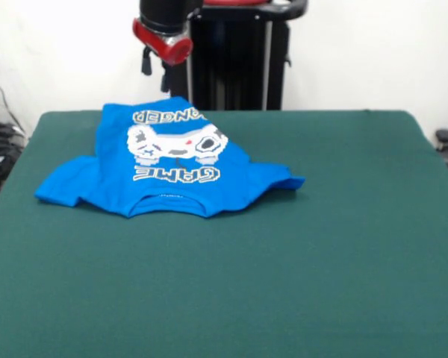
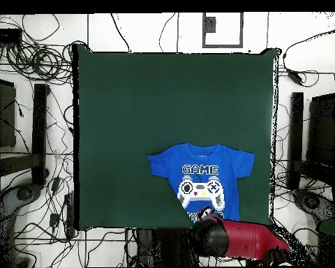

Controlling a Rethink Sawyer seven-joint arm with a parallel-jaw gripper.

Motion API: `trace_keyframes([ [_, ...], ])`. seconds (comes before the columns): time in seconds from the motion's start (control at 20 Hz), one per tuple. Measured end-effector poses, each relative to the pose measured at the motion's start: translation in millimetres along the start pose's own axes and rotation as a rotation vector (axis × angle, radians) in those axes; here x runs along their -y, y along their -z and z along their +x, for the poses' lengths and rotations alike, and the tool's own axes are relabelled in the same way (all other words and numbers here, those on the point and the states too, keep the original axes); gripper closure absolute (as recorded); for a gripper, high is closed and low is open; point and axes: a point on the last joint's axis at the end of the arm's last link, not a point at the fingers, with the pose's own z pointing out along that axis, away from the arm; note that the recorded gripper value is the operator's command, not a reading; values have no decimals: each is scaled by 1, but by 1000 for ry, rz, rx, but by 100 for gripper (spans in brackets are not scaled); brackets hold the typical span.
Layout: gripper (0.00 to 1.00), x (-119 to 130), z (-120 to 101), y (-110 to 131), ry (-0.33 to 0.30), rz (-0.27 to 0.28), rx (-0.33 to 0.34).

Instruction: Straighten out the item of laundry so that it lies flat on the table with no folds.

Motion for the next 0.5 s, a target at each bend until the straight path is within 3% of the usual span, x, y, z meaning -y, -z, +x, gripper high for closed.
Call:
trace_keyframes([
  [0.25,0,-6,-6,17,-10,8,-4],
  [0.5,0,-9,-7,16,-11,16,-14],
])
